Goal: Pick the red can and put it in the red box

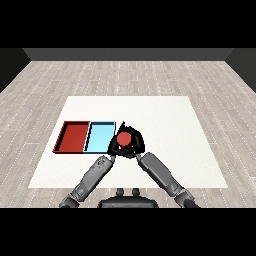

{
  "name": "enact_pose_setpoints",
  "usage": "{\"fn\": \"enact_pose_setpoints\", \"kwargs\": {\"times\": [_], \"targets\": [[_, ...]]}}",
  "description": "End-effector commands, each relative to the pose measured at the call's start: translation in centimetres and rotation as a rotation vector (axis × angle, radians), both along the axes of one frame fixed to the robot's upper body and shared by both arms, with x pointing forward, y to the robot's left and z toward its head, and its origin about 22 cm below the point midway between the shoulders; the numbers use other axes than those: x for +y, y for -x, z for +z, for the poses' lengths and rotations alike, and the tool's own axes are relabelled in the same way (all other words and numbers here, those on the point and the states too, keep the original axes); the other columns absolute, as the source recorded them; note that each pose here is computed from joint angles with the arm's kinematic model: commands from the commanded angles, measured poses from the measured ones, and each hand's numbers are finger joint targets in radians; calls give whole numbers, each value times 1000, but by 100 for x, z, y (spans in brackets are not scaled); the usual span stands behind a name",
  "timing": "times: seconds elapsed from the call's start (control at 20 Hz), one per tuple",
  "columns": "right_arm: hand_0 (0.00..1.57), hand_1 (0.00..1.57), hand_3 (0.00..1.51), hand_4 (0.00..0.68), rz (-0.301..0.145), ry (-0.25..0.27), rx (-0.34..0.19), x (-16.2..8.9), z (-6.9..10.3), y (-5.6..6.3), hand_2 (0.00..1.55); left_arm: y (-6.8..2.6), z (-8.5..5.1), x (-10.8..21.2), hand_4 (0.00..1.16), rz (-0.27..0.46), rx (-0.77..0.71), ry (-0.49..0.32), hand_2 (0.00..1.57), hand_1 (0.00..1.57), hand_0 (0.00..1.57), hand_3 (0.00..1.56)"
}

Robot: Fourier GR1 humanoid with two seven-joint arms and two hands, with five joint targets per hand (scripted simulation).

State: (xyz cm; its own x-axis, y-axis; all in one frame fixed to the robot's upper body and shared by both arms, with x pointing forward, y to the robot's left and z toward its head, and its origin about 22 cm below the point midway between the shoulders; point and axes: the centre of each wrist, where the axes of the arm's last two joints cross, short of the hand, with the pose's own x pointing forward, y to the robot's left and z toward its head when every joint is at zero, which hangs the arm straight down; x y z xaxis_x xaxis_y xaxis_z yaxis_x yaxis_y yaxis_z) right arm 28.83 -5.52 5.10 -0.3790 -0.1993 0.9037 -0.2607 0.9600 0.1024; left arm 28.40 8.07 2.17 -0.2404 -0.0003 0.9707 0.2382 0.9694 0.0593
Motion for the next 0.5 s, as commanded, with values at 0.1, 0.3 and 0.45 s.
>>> {"fn": "enact_pose_setpoints", "kwargs": {"times": [0.1, 0.3, 0.45], "targets": [[1530, 1530, 1406, 522, 39, -32, -24, 22, 80, 138, 1469, -9, -26, -228, 758, 32, 1, -17, 955, 905, 905, 682], [1488, 1488, 1397, 519, 41, -25, -10, 188, 80, 125, 1443, -231, 32, -237, 948, 19, 36, -24, 1553, 1571, 1571, 1448], [1467, 1467, 1392, 561, 32, -19, -20, 67, 15, -2, 1439, 17, 104, -341, 996, 45, 45, -55, 1536, 1571, 1571, 1446]]}}
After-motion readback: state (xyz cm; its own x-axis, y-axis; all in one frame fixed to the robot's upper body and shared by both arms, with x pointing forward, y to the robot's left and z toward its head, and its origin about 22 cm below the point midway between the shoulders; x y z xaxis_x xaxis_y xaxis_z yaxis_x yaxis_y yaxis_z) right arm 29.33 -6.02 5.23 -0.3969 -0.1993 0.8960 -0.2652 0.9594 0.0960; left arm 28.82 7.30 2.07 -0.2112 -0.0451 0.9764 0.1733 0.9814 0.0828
